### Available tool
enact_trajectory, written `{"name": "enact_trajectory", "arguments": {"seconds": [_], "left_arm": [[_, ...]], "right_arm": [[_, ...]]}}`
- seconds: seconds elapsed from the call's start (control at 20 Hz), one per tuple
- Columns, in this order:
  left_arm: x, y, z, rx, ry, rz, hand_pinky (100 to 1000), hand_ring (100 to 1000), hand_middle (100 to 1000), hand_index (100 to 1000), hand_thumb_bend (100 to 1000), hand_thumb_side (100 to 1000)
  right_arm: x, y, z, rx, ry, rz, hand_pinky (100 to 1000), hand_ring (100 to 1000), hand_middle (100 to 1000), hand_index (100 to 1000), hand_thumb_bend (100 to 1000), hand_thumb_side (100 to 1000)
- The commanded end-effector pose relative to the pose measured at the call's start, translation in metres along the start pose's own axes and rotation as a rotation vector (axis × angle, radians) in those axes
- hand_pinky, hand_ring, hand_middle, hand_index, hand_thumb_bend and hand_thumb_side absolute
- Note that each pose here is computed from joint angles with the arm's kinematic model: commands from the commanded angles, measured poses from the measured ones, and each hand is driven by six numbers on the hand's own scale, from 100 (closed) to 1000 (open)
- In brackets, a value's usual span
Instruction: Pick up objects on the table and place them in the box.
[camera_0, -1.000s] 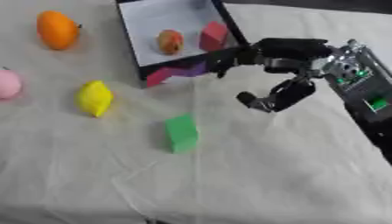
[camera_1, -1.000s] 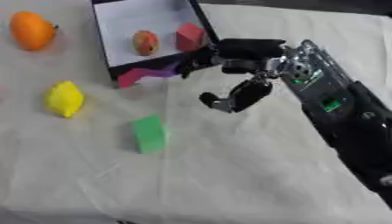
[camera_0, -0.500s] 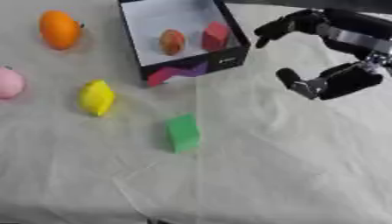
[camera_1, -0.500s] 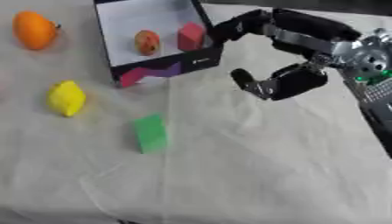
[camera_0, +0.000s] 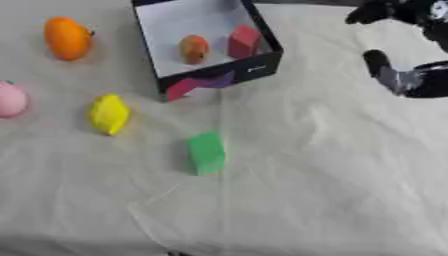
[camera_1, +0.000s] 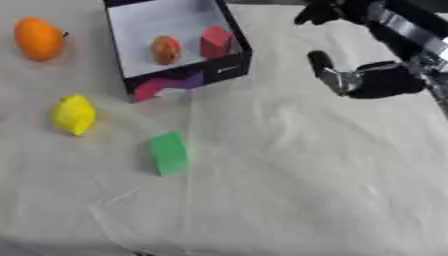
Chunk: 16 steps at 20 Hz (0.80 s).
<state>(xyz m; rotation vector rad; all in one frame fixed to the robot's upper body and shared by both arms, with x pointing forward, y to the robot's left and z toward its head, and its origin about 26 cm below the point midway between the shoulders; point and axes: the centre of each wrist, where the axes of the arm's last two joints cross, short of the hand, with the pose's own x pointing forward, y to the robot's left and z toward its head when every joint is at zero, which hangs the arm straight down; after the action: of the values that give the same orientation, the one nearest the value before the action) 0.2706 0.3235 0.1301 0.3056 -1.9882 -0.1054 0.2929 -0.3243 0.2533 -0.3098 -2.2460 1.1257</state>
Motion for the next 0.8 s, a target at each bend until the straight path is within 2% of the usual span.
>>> {"name": "enact_trajectory", "arguments": {"seconds": [0.05,0.5,0.8], "left_arm": [[0.017,0.002,-0.006,-0.036,-0.063,-0.032,888,762,600,716,100,759],[0.028,-0.001,-0.011,-0.077,-0.125,-0.027,888,763,602,717,100,740],[0.036,-0.003,-0.019,-0.169,-0.190,-0.063,878,758,606,722,100,707]], "right_arm": [[0.004,-0.018,0.012,-0.142,-0.004,-0.014,839,858,744,929,100,455],[-0.009,-0.021,0.063,-0.526,0.087,-0.186,824,842,742,913,100,593],[-0.013,-0.018,0.085,-0.630,0.143,-0.272,825,842,749,926,100,653]]}}
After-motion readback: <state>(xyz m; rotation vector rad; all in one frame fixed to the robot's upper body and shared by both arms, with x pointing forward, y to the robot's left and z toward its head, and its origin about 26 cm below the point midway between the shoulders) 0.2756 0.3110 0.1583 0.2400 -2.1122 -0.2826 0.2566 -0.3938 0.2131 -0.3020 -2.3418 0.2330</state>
